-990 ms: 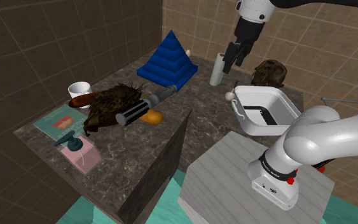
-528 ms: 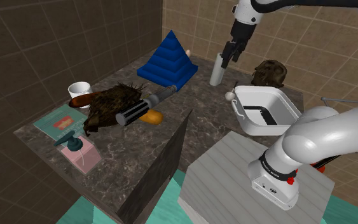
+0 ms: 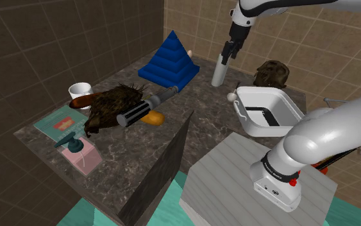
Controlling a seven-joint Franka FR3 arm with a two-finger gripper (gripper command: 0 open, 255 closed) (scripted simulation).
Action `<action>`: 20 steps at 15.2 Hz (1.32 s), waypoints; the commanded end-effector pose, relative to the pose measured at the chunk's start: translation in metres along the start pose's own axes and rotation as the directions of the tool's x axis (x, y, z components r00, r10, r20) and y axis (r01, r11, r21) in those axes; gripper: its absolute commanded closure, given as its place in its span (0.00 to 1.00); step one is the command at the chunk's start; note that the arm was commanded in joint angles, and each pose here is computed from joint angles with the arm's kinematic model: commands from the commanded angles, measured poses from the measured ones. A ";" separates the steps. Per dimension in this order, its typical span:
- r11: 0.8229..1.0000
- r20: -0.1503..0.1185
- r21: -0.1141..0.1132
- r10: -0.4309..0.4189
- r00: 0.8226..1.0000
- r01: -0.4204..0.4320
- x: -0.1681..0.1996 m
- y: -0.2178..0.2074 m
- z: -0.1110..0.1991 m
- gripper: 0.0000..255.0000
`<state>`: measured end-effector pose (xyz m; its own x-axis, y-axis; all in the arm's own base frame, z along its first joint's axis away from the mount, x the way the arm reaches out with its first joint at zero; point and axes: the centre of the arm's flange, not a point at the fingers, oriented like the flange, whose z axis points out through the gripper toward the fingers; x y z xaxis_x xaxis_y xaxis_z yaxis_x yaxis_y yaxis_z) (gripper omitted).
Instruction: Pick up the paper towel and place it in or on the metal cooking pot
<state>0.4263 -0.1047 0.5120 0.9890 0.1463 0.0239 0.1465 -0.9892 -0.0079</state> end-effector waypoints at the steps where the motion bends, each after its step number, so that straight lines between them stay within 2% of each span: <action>1: 1.000 -0.001 -0.007 -0.008 1.000 0.008 0.015 0.023 0.011 0.00; 17: 0.996 -0.007 -0.057 -0.065 0.998 0.065 0.121 0.188 0.068 0.00; 20: 0.996 -0.007 -0.058 -0.066 0.998 0.065 0.123 0.190 0.080 0.00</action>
<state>0.5748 -0.2717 0.4380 0.9772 0.2101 0.0313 0.2083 -0.9767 0.0509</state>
